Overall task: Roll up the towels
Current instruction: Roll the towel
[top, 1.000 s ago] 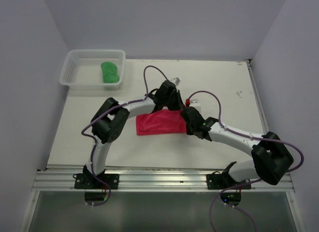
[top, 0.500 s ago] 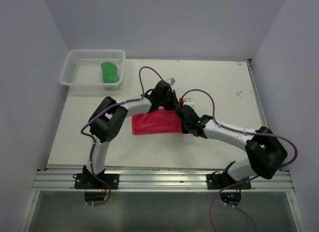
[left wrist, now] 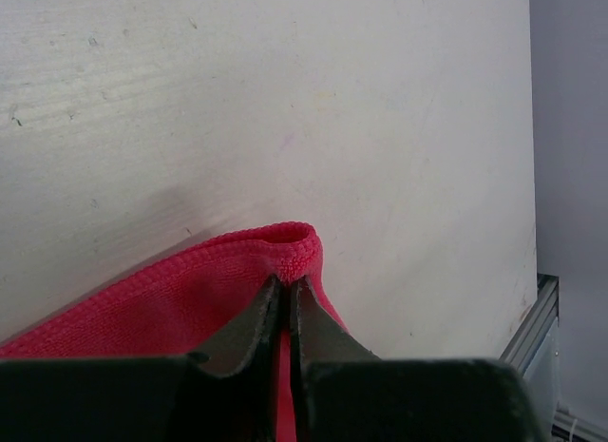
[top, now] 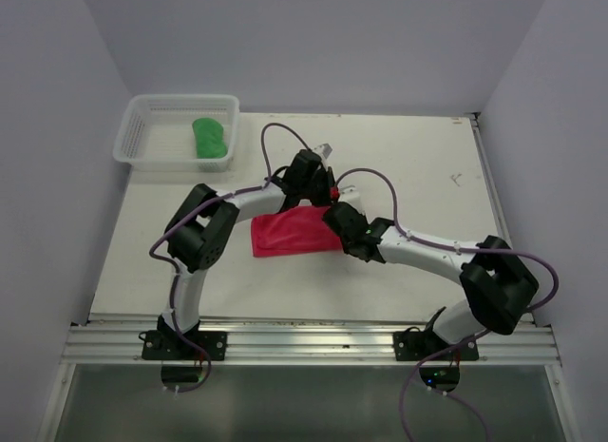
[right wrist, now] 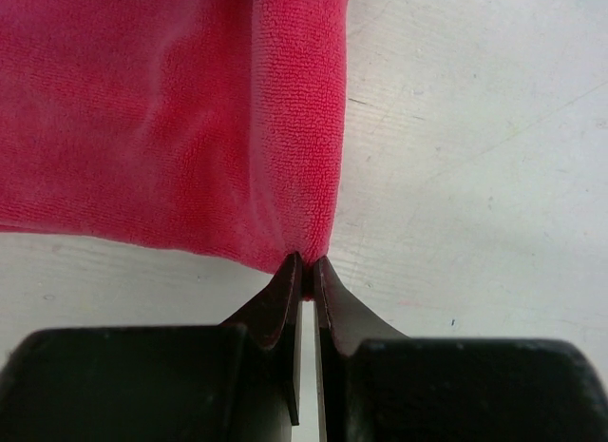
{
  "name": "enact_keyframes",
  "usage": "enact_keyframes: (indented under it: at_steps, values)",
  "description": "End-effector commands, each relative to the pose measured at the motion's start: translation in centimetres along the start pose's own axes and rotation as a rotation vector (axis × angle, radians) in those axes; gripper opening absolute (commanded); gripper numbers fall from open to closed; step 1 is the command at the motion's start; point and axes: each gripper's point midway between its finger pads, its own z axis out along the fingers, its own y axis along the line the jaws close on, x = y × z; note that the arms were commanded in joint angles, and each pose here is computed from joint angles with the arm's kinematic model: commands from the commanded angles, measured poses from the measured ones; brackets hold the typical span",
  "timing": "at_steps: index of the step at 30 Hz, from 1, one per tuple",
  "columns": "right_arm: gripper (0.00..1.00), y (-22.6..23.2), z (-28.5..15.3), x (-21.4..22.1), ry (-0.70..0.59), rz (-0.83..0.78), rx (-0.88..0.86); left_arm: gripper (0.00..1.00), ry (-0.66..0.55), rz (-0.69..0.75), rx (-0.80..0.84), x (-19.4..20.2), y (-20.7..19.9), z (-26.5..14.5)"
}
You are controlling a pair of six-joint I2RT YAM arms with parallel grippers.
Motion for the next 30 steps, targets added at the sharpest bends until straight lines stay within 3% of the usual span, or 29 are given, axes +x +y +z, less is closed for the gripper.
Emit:
enact_keyframes:
  at_steps: [1,14,27,30]
  values:
    - [0.0,-0.8,-0.5,-0.9,-0.021,-0.079,0.103,0.08,-0.109,0.049,0.063,-3.6,-1.5,-1.6]
    - [0.0,2.2,0.2,-0.9,0.01,-0.113,0.074,0.08,-0.104,0.07,0.032,-2.9,0.6,-2.2]
    - [0.0,5.7,1.0,-0.9,0.015,-0.057,-0.073,0.08,-0.098,0.079,-0.016,-2.5,3.1,-2.5]
    - [0.05,6.6,1.0,-0.7,0.028,-0.046,-0.115,0.08,-0.091,0.079,-0.024,-2.3,3.6,-2.3]
